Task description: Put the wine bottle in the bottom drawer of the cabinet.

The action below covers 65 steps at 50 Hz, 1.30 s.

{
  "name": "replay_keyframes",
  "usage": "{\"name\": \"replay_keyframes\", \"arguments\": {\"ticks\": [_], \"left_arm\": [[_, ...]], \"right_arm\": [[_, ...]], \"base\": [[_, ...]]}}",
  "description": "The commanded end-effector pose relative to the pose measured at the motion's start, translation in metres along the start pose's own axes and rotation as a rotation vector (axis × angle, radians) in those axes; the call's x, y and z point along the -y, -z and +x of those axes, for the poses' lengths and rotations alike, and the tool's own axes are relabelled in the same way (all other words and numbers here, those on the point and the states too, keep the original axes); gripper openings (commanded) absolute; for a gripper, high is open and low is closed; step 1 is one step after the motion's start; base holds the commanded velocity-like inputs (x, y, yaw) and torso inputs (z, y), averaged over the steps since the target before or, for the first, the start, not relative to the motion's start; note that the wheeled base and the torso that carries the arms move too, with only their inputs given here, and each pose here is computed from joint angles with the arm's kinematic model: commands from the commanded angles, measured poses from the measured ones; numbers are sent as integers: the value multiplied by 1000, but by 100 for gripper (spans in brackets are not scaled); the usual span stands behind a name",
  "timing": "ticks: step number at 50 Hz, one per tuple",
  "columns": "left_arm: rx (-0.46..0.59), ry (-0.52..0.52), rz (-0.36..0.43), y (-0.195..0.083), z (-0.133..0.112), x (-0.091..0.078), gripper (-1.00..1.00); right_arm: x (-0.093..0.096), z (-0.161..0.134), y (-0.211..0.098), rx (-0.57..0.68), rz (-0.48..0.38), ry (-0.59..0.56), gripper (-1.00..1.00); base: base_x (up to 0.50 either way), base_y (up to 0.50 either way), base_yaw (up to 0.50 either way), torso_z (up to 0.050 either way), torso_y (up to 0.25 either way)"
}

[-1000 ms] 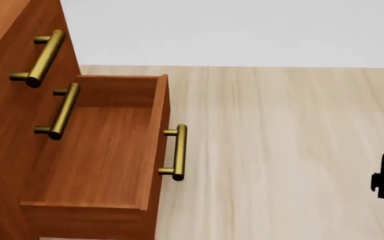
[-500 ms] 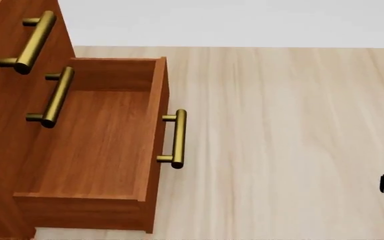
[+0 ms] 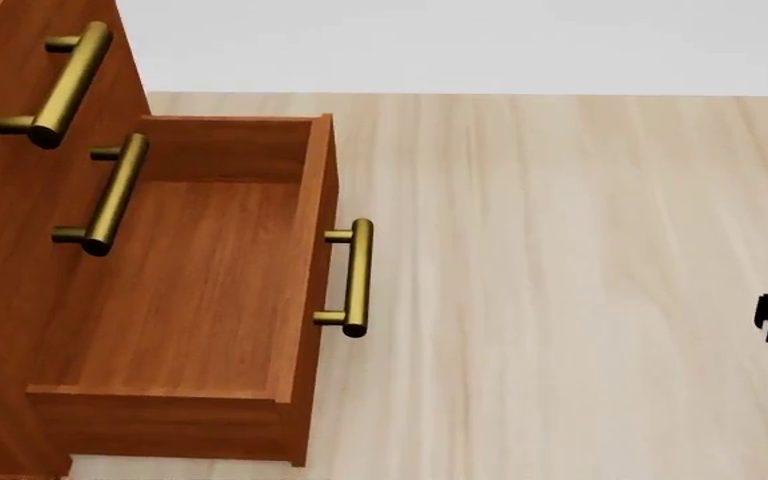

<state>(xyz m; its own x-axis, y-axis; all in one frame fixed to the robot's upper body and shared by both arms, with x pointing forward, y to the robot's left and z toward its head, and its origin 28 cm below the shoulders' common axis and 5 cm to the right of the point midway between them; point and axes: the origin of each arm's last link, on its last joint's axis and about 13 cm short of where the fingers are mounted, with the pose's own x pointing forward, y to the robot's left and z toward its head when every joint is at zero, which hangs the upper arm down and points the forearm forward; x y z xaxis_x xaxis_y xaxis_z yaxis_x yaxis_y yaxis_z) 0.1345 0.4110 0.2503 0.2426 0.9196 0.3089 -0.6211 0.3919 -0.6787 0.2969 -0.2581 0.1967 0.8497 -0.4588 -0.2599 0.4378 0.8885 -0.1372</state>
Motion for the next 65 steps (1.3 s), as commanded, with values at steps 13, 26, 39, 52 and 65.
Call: {"name": "replay_keyframes", "arguments": {"ticks": [13, 26, 39, 52, 65], "left_arm": [[1, 7, 5, 0, 0, 0, 100], [2, 11, 9, 0, 0, 0, 100], [3, 15, 12, 0, 0, 1, 100], [1, 20, 11, 0, 0, 2, 100], [0, 24, 18, 0, -1, 2, 100]], "right_arm": [[-4, 22, 0, -37, 33, 38, 100], [-4, 33, 0, -44, 27, 61, 100], [-6, 43, 3, -66, 19, 76, 100], [-3, 35, -2, -39, 26, 74, -100], [3, 11, -34, 59, 25, 59, -100]], "base": [[0, 0, 0, 0, 0], [0, 0, 0, 0, 0], [0, 0, 0, 0, 0], [0, 0, 0, 0, 0], [0, 0, 0, 0, 0]]}}
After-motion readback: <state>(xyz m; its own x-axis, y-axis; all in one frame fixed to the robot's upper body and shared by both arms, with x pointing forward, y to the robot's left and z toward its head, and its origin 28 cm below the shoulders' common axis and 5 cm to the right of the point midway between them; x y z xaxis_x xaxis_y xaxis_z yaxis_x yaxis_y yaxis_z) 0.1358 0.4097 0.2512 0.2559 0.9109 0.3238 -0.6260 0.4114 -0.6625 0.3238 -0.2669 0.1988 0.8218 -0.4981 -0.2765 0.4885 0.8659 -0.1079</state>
